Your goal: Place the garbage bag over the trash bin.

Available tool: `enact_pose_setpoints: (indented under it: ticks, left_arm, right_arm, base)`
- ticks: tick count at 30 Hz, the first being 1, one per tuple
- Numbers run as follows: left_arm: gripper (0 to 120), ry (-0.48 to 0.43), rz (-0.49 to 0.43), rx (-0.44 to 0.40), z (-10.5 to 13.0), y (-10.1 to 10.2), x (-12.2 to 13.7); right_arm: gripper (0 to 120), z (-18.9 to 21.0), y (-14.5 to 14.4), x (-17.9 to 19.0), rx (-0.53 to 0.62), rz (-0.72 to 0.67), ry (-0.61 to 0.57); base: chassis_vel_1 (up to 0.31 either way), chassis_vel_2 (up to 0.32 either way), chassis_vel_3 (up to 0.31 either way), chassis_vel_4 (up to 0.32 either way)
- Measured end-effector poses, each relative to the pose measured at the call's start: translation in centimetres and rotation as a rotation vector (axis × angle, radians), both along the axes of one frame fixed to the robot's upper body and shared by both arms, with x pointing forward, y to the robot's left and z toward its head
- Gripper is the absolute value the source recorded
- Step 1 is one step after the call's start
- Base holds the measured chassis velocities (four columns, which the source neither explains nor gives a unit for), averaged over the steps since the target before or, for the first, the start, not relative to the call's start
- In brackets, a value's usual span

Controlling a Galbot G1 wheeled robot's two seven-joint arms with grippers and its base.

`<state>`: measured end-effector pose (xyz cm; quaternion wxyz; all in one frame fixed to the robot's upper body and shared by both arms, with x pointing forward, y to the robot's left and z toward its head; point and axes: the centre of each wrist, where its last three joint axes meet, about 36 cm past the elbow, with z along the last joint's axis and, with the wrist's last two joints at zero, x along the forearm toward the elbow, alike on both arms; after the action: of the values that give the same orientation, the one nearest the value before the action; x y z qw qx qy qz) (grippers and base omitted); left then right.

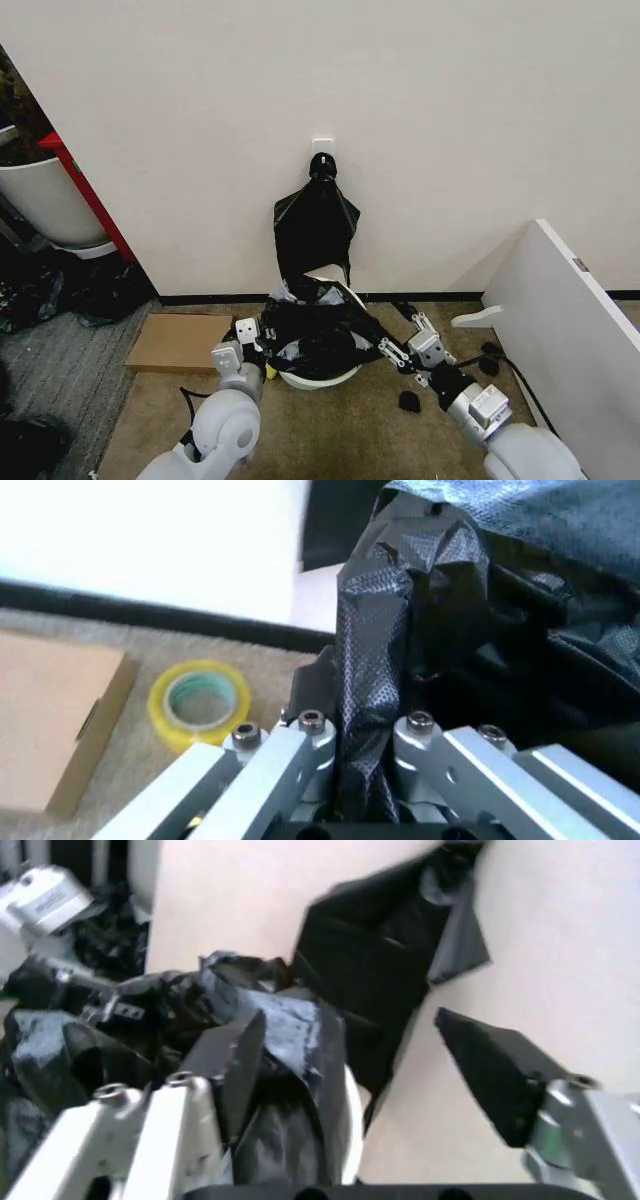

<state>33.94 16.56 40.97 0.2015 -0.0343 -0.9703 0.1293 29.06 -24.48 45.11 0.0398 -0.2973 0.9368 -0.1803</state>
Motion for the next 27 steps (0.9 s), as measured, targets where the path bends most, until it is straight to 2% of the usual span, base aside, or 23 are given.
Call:
enact_pose_setpoints:
  ticks: [1,3,6,10,14,19,20,27]
  left_arm:
    - [3,-0.008,-0.011,0.005,0.0,0.0,-0.1]
    - [3,-0.059,-0.09,0.053,-0.3,0.5,-0.7]
    - [3,-0.082,-0.119,0.084,-0.5,0.7,-1.1]
    - [3,-0.086,-0.131,0.093,-0.6,0.7,-1.6]
    - [3,-0.081,-0.132,0.101,-0.8,0.9,-2.0]
    - [3,-0.079,-0.128,0.1,-0.9,1.0,-2.5]
    - [3,-0.079,-0.128,0.1,-0.9,1.0,-2.5]
    - [3,-0.079,-0.127,0.092,-1.0,0.8,-2.7]
  right_arm:
    - [71,0.0,0.0,0.3,-0.017,0.013,-0.009]
    - [81,-0.8,-0.1,2.0,-0.132,0.095,-0.047]
    - [93,-1.7,0.4,2.5,-0.202,0.159,-0.082]
    - [100,-2.3,1.5,2.6,-0.265,0.188,-0.143]
    - [100,-3.1,2.6,3.2,-0.317,0.192,-0.187]
    - [83,-4.0,3.1,4.3,-0.341,0.179,-0.218]
    - [83,-4.0,3.1,4.3,-0.341,0.179,-0.218]
    - [55,-4.5,2.9,4.7,-0.366,0.194,-0.208]
  base:
    - [0.0,0.0,0.0,0.0]
    - [0.0,0.0,0.0,0.0]
    - [0.0,0.0,0.0,0.0]
    - [0.0,0.0,0.0,0.0]
    - [0.0,0.0,0.0,0.0]
    - [0.0,0.0,0.0,0.0]
    - [0.0,0.0,0.0,0.0]
    - [0.0,0.0,0.0,0.0]
